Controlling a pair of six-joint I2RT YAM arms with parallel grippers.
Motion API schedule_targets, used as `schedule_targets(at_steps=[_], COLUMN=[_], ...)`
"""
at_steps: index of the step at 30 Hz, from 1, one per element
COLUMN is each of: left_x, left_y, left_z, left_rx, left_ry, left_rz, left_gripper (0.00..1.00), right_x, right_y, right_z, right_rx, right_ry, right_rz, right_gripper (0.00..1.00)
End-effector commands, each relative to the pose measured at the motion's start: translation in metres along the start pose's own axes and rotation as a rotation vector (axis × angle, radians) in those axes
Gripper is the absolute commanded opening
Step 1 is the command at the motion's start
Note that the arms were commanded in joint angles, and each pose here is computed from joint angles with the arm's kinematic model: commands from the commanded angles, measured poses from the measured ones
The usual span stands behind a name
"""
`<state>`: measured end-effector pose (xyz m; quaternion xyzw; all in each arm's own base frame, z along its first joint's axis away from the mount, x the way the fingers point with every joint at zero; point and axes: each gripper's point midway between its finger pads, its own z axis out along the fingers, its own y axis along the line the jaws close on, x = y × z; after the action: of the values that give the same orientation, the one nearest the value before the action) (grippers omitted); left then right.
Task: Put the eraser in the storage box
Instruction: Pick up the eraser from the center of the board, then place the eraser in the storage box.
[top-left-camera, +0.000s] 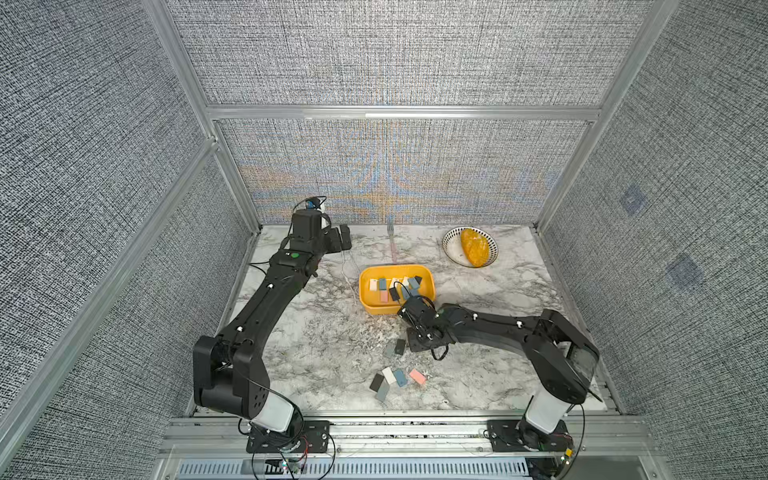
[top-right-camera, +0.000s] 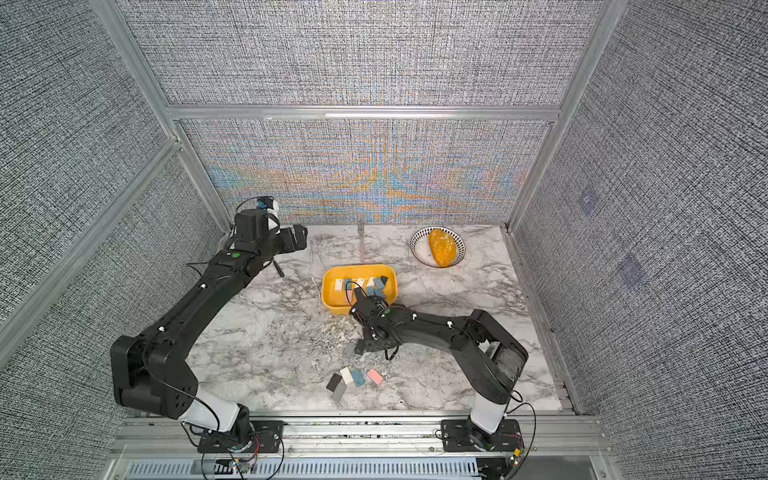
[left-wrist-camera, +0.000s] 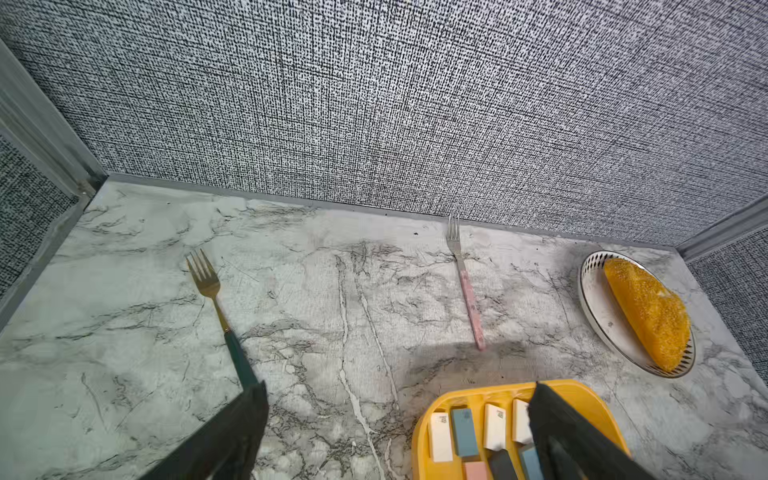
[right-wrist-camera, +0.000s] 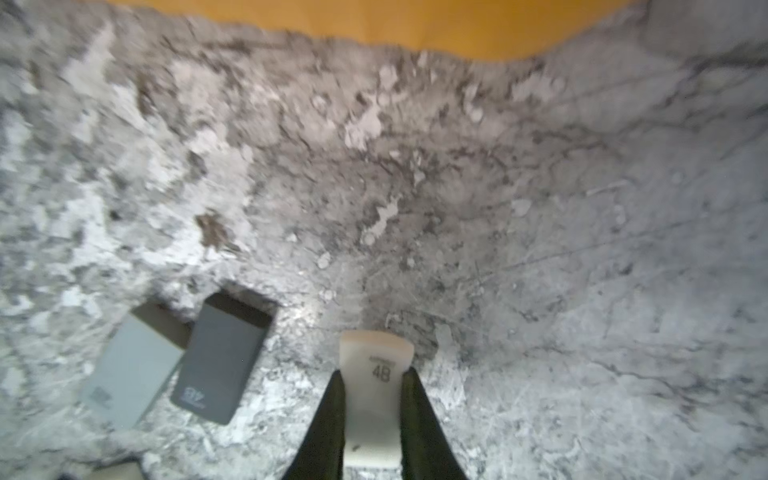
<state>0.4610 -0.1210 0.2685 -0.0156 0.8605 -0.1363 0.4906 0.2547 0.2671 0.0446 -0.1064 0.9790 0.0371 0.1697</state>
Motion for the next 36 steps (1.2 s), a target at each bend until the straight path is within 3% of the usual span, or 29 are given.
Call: schedule_targets(at_steps=[1,11,17,36], left_x=[-0.006,-0.007,-0.008,-0.01], left_y=[0.001,0.0,0.0,0.007], left_z=[-0.002,-0.004,-0.005,-0.007], left_rx=[-0.002,0.001,-0.004,-0.05], left_ry=[-0.022,-0.024,-0.023,-0.009], left_rz=[0.002,0.0,0.002,0.034], left_gripper=[1.0,1.0,1.0,1.0], right_x=[-0.02,-0.118,-0.169,-0.213], right_y=[-0.008,-0.007,-0.006,-0.002], right_z=[-0.015,-0.051,-0.038,0.046], right_rx=[0.037,0.014,0.009,-0.012], right_ry=[-0.053,-0.244,-0.29,-0.25], right_rz=[-0.019,-0.027,-0.063,-0.099], right_gripper=[0.18,0.18,0.18,0.18])
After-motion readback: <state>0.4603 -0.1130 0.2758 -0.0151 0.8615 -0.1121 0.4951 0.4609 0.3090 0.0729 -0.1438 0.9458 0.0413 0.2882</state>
